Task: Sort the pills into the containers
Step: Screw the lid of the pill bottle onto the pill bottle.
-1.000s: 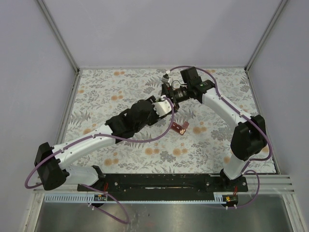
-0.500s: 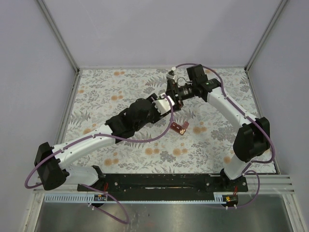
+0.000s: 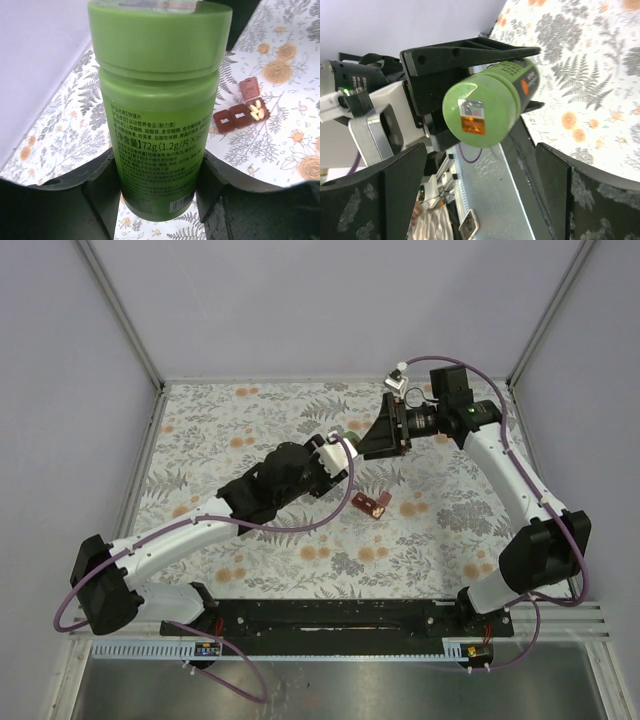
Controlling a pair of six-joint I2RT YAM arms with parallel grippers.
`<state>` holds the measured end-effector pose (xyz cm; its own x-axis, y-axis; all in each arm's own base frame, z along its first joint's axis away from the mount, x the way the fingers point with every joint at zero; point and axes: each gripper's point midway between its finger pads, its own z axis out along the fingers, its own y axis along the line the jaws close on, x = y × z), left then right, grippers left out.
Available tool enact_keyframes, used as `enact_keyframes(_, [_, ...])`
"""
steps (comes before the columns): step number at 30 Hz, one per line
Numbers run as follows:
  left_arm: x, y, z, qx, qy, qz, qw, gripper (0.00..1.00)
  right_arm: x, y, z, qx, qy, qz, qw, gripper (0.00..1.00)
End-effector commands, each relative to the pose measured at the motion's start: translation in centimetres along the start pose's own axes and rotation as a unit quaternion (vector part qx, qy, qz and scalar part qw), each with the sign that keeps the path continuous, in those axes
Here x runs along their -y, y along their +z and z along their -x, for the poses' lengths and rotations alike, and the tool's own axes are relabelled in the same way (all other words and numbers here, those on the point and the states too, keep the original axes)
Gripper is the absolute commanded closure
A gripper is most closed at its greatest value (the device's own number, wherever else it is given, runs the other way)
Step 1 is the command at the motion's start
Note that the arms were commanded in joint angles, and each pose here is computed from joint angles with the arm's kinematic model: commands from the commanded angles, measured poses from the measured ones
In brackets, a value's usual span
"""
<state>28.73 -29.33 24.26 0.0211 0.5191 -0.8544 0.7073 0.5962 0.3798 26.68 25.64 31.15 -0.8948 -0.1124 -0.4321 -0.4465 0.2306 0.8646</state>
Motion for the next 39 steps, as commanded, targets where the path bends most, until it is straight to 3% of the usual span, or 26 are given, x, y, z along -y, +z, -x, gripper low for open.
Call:
enact_keyframes(1, [0.5,-1.2,2.7,0.06,-0.035,-0.047,0.996,1.0,-0.3,-2.9,0.1,0.03,-0.065,-0.05,0.996,0.01])
enact_keyframes(8, [4.2,-3.7,4.0,0.094,-0.044,-0.202,0.974,1.0,-2.0,-5.1,-0.9,0.03,-0.252,-0.09,0.963,0.01])
enact_keyframes(14, [7.7,-7.1,4.9,0.108,-0.046,-0.353,0.928,1.0,-3.3,-6.8,-2.2,0.004,-0.461,-0.118,0.88,0.01])
enact_keyframes(20, [8.7,-8.0,5.6,0.105,-0.068,-0.42,0.899,1.0,-3.5,-5.2,-4.5,-0.063,-0.539,-0.118,0.832,0.01])
enact_keyframes(24, [8.9,-8.3,5.9,0.103,-0.08,-0.446,0.886,1.0,-4.0,-3.9,-5.1,-0.065,-0.592,-0.112,0.795,0.01])
enact_keyframes(27, [9.1,-8.4,5.9,0.101,-0.082,-0.456,0.88,1.0,-4.4,-3.4,-5.3,-0.069,-0.609,-0.109,0.783,0.01])
enact_keyframes(39, [9.8,-8.4,5.3,0.091,-0.088,-0.483,0.866,1.0,-5.5,-1.7,-5.4,-0.079,-0.611,-0.073,0.784,0.06])
